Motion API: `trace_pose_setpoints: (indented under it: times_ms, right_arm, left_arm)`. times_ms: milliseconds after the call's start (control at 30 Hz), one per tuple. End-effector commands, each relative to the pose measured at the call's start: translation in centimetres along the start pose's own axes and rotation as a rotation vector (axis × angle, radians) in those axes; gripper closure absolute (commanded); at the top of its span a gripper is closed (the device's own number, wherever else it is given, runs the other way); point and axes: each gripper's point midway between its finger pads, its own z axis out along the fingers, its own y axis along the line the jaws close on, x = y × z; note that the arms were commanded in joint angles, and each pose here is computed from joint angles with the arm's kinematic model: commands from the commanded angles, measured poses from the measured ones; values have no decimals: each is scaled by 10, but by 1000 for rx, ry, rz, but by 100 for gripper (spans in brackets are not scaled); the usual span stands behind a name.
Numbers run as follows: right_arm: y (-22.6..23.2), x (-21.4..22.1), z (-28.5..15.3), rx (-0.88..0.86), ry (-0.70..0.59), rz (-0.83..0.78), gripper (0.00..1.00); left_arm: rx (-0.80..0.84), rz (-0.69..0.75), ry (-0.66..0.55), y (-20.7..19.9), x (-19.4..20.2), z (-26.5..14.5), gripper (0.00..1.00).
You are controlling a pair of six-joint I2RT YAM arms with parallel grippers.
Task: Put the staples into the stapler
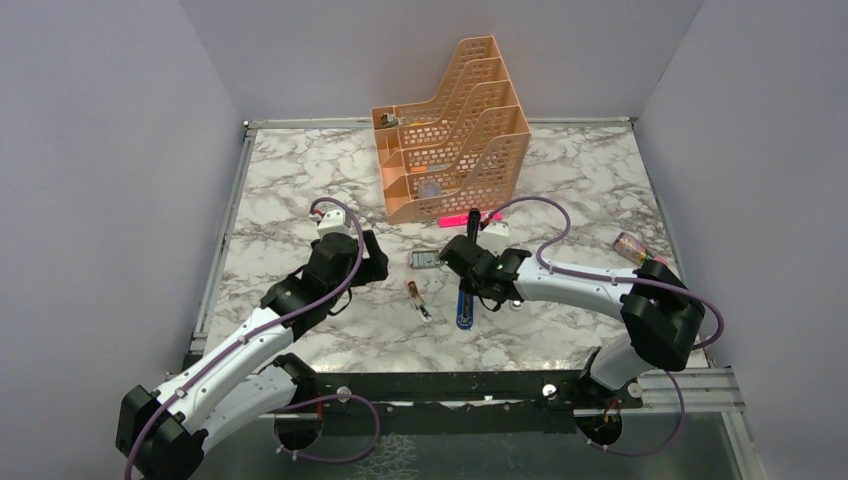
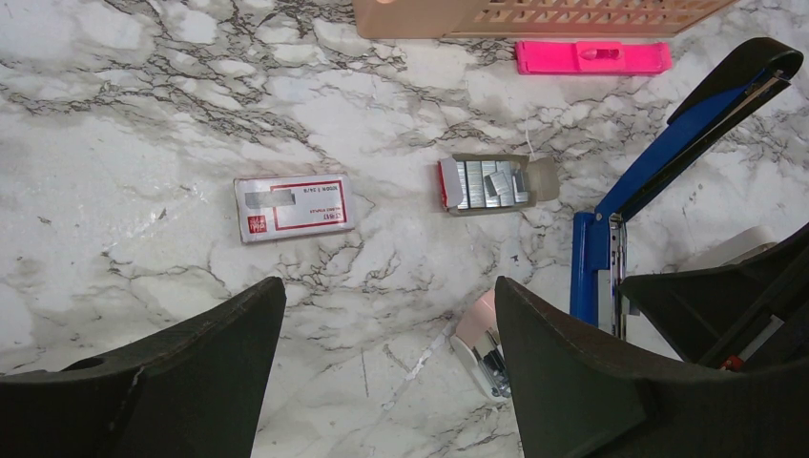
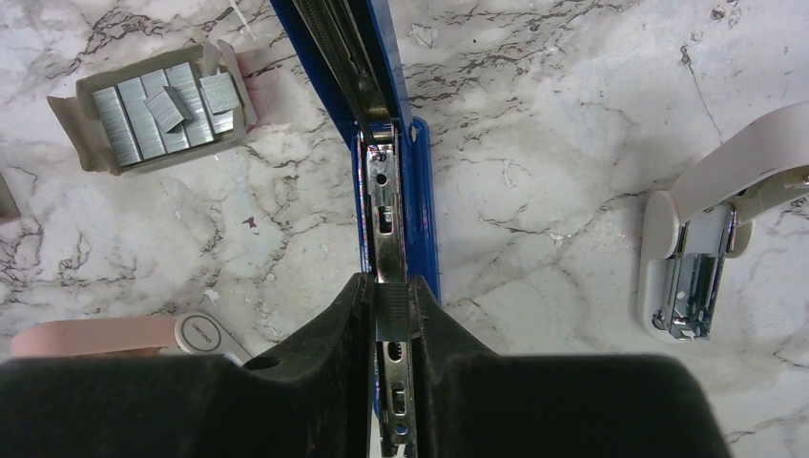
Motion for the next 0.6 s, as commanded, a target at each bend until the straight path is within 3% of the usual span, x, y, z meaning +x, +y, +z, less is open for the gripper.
trace_pose_setpoints:
  times_ms: [0,567]
  right_arm:
    - [6,-10,0,-8,-49,-1,81]
    - [6,-4,6,-3,-29,-32,81]
  left_arm:
    - [8,-1,-11,-1,-3,1,19]
    - [7,-2,-15,0,-3,1,18]
